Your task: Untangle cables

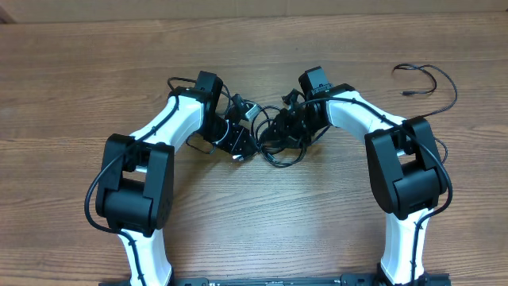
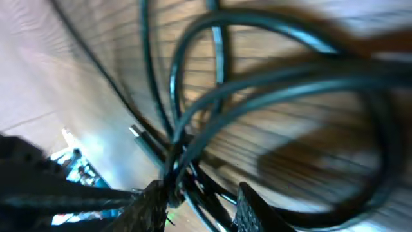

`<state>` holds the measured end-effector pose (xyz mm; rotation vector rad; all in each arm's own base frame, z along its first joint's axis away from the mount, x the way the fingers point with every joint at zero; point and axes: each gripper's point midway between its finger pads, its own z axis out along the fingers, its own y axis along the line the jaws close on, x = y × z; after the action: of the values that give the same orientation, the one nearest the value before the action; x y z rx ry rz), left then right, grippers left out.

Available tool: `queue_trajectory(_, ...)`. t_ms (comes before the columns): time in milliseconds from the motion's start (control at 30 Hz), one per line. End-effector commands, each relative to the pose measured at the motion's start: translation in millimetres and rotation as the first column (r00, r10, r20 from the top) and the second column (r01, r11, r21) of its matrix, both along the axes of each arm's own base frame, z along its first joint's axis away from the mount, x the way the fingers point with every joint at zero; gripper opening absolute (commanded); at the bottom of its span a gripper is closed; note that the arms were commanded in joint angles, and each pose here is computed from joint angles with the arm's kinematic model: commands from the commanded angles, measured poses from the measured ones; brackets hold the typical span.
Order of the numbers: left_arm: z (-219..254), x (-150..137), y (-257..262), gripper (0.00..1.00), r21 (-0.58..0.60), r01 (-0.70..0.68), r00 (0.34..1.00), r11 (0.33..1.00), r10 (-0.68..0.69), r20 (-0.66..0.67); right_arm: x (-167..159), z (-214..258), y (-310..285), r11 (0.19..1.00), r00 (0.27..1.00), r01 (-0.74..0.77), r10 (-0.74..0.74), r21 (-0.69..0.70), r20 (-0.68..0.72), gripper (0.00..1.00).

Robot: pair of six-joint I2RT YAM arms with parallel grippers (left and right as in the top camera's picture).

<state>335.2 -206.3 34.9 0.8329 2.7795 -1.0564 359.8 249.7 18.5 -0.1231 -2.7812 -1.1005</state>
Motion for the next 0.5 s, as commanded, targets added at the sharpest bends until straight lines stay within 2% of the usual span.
queue_trajectory(0,0.2,-3.0,-7.8,0.1,-0.003,0.028,0.999,1.0,-0.028,0.014,2.8,-5.7,-4.3,0.998,1.0,0.031,-0.031,-0.055,-0.002,0.27)
queue_trajectory(100,0.4,-1.9,-8.0,0.1,-0.005,0.028,0.999,1.0,-0.028,0.019,2.1,-6.0,-4.7,0.998,1.0,0.03,-0.03,-0.057,-0.005,0.19)
queue_trajectory(233,0.4,1.2,-8.7,0.09,-0.006,0.025,0.999,1.0,-0.024,0.032,2.1,-6.0,-4.7,0.998,1.0,0.023,-0.023,-0.057,0.001,0.18)
queue_trajectory(467,-9.2,36.0,0.7,0.07,0.092,-0.164,0.984,0.982,0.157,0.081,-0.3,-4.4,-3.3,0.999,1.0,0.016,-0.016,-0.044,-0.008,0.27)
